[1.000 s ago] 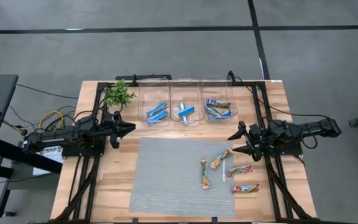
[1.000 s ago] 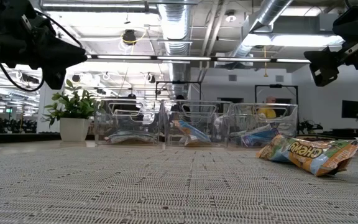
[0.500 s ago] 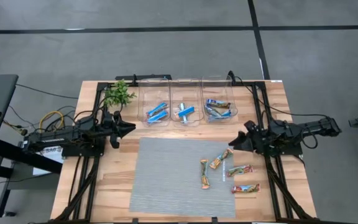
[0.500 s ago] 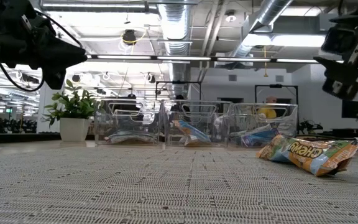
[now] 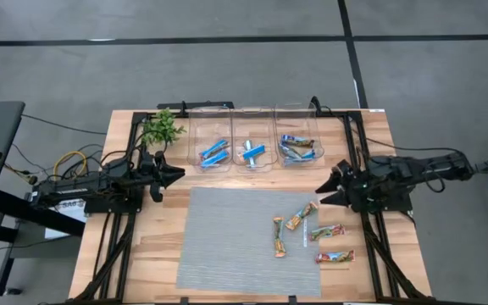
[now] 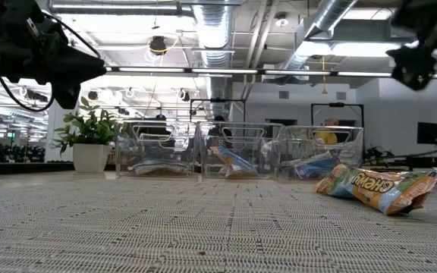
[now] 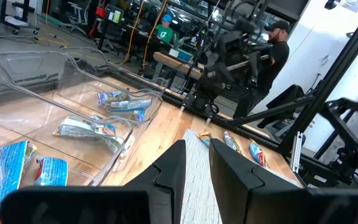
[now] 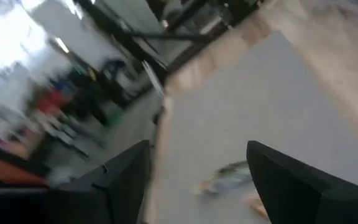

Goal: Pick and place Granola Bars by type
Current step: Put the orange granola bar into the middle transparent bin

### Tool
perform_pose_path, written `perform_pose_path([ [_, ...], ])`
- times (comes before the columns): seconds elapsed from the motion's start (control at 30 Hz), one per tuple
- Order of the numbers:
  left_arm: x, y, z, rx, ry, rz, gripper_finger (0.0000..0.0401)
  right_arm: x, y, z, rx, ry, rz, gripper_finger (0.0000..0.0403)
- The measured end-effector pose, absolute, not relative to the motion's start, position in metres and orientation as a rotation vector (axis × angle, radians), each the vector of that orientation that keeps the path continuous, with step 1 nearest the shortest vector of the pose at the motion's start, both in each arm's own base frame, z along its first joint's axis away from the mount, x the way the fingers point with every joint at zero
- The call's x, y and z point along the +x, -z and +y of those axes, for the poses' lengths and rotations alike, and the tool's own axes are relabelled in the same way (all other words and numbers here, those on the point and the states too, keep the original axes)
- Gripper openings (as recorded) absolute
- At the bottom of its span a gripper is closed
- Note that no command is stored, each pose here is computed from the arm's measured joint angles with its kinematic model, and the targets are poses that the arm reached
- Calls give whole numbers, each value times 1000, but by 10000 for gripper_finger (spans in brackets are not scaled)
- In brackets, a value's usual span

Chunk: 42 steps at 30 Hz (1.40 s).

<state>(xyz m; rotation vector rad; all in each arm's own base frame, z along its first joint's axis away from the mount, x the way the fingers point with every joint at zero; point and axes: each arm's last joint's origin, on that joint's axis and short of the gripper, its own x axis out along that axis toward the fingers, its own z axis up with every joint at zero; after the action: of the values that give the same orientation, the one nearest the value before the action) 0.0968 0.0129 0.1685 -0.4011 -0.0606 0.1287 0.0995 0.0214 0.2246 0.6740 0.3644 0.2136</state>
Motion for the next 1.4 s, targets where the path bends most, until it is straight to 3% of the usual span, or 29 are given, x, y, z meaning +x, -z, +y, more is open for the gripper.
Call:
perform_pose_path([
  [0.33, 97, -168, 13, -401, -128, -61, 63, 131, -270, 36, 35, -354, 624, 260],
  [0.57, 97, -169, 13, -401, -128, -61, 63, 158, -268, 50, -237, -421, 884, 260],
  [1.03, 97, -169, 13, -401, -128, -62, 63, 208, -219, 67, -459, -340, 1230, 260],
  [1.4, 97, -169, 13, -401, -128, -61, 63, 232, -177, 82, -534, -390, 1310, 260],
])
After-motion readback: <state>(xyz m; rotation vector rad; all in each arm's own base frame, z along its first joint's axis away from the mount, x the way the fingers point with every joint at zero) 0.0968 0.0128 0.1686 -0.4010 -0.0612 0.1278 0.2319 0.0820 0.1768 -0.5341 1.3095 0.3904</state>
